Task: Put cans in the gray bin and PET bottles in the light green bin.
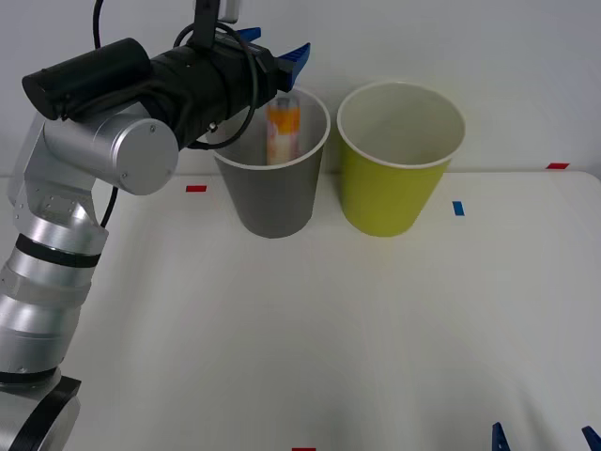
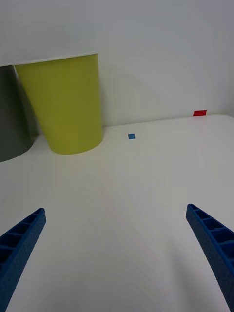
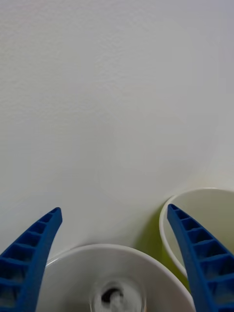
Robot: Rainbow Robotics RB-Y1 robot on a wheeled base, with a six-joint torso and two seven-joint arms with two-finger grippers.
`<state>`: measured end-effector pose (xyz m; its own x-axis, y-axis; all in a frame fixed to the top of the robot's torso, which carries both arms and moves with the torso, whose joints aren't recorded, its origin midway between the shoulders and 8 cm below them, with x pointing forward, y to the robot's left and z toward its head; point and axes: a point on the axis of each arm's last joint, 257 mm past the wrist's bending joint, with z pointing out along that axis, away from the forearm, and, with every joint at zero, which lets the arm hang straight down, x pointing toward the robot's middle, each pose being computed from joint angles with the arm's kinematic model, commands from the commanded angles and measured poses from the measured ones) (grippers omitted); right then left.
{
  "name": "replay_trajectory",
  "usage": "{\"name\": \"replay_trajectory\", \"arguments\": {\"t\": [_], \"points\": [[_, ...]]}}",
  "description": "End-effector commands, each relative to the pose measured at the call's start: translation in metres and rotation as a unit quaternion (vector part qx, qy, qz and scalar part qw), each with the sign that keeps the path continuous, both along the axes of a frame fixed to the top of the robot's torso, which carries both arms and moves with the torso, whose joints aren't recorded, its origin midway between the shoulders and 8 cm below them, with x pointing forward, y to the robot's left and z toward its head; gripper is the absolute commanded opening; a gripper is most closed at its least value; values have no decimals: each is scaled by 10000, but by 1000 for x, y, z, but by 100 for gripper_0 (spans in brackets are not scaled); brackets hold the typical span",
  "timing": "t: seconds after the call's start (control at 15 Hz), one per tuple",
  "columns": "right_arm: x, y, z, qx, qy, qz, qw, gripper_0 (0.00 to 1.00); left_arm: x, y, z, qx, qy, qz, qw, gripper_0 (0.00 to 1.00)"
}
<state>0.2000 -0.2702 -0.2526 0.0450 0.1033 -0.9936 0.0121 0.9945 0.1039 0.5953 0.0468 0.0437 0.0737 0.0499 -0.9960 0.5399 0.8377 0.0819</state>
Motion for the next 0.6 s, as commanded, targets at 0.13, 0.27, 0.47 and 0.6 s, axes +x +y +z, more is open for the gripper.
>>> {"name": "replay_trajectory", "arguments": {"t": [0.13, 0.27, 0.47, 0.6], "points": [[0, 0, 0, 0, 0, 0, 10000, 100, -2, -1, 0, -87, 60, -72, 9999, 100], [0, 0, 0, 0, 0, 0, 10000, 100, -2, -1, 0, -81, 55, -72, 9999, 100], [0, 0, 0, 0, 0, 0, 10000, 100, -3, -3, 0, -108, 80, -113, 9998, 100], [0, 0, 0, 0, 0, 0, 10000, 100, -6, -3, -1, -175, 183, -231, 9994, 100]]}}
